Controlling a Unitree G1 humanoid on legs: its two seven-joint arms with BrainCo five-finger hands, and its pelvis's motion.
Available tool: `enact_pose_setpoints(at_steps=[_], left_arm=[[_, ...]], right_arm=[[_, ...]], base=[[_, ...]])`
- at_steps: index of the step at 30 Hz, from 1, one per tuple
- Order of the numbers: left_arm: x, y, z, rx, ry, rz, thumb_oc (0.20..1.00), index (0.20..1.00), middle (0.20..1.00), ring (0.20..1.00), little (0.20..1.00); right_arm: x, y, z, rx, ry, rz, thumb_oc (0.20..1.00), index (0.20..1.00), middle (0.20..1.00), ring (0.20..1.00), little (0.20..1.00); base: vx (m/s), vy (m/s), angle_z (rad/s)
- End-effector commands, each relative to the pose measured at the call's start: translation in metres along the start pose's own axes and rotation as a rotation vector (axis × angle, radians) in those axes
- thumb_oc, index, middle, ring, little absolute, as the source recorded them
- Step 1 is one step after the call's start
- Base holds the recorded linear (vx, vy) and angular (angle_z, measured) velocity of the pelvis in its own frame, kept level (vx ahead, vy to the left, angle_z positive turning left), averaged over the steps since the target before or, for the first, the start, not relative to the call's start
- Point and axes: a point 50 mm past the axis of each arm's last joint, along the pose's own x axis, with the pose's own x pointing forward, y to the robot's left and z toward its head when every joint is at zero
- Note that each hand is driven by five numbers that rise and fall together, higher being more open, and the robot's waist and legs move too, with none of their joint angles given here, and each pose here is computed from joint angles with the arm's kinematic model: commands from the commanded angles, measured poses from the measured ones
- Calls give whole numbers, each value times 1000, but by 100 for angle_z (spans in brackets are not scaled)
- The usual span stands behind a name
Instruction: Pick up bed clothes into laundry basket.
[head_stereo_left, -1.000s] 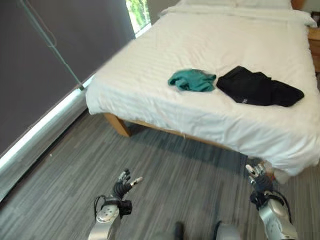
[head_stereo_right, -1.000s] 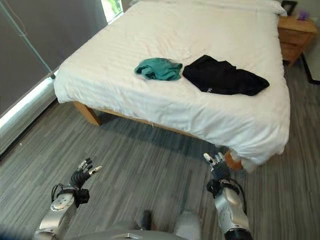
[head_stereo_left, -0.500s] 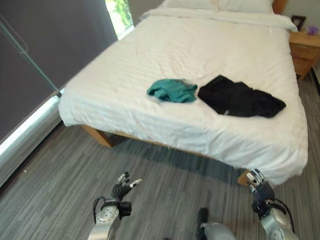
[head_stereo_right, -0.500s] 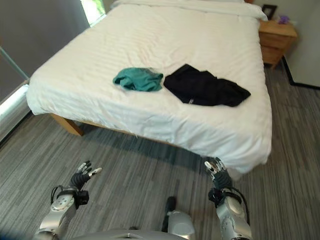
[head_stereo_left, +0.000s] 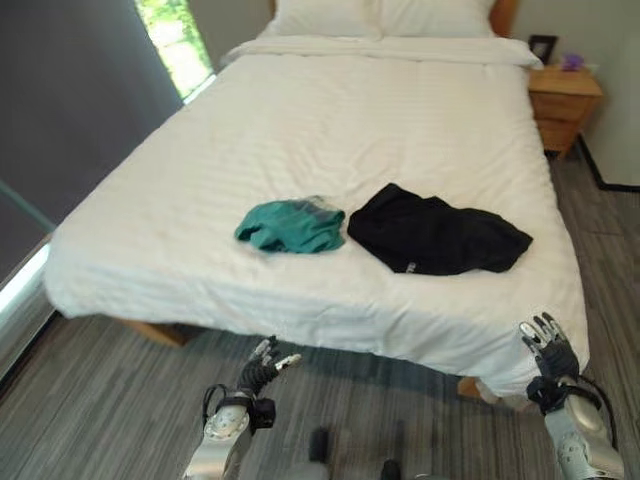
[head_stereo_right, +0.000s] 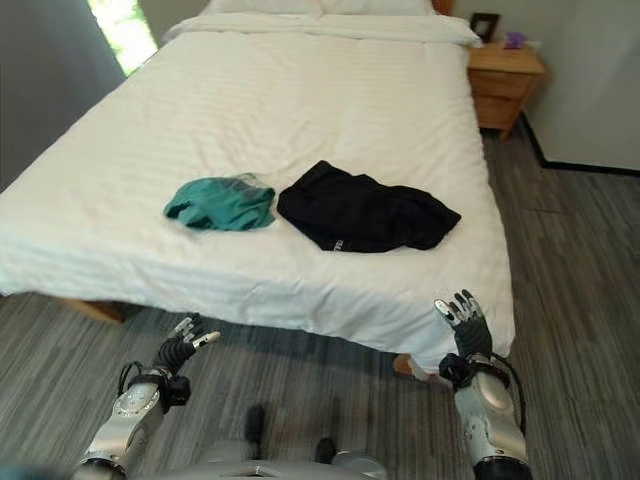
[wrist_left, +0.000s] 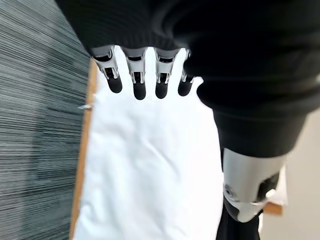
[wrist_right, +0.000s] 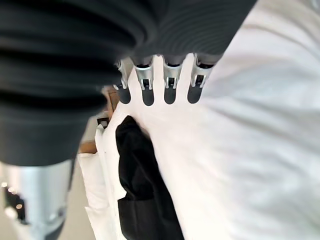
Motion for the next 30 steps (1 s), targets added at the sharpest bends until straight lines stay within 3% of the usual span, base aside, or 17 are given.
enact_pose_setpoints(at_steps=[1,5,6,11,13,20,24,30], left_arm=[[-1,20,24,41,-115,14,1000,1000,1000,1000,1000],[-6,22,20,79,-94,-14,1000,1000,1000,1000,1000],[-6,19,18,80,-87,-34,1000,1000,1000,1000,1000],[-3,4,19,68,-90,-89,1000,1000,1000,1000,1000],[-2,-2,22,72,-92,-118,1000,1000,1000,1000,1000],[-2,10,28,60,-103,-76,1000,1000,1000,1000,1000],[-2,12,30,76,-105,-77,1000,1000,1000,1000,1000],[-1,10,40,52,-143,-77,1000,1000,1000,1000,1000]], right_arm=[[11,8,48,-170,-193,84,1000,1000,1000,1000,1000],[27,8,108,-517,-340,118,1000,1000,1000,1000,1000],[39,19,144,-652,-427,139,1000,1000,1000,1000,1000],[75,45,183,-861,-456,103,1000,1000,1000,1000,1000],[99,55,218,-1019,-447,-15,1000,1000,1000,1000,1000],[125,62,261,-1340,-317,-236,1000,1000,1000,1000,1000],[125,50,275,-1441,-257,-340,1000,1000,1000,1000,1000],[119,35,292,-1386,-251,-423,1000,1000,1000,1000,1000]], base=[[91,84,5],[54,91,12],[4,96,7],[-7,41,6],[-30,24,13],[-58,9,8],[-36,-4,21],[-60,-16,7]])
